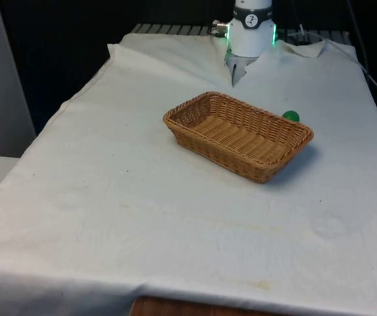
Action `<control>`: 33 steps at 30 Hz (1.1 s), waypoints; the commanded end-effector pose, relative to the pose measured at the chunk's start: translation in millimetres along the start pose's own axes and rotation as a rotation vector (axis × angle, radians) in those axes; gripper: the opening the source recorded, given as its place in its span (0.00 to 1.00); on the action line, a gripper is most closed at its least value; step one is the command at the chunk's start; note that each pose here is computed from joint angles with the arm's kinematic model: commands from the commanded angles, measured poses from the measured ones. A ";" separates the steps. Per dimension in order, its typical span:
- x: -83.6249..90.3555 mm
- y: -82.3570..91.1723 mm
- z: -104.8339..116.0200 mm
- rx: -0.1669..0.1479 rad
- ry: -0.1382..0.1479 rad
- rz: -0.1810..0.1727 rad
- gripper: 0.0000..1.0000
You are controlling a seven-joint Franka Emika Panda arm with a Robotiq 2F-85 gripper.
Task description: Pick up the ball and place it into the basket.
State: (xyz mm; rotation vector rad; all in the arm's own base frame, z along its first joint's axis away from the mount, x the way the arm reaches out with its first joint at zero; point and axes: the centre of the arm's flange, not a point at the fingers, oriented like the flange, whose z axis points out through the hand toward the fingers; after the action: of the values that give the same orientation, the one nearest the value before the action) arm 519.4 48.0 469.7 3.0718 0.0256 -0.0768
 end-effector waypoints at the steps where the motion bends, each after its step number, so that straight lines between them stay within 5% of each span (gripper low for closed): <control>1: -0.6 -4.1 0.7 -0.009 0.007 0.002 1.00; 21: -17.8 -49.9 33.0 -0.034 -0.017 0.007 1.00; 30: -46.5 -74.7 67.3 -0.040 0.014 0.008 1.00; 31: -43.0 -71.4 64.8 -0.036 -0.003 0.005 1.00; 33: -51.6 -78.3 73.7 -0.039 0.018 0.008 1.00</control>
State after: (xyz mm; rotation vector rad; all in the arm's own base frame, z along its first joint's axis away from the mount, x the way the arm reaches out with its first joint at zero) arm 463.7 119.8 392.7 3.0367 0.0205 -0.0691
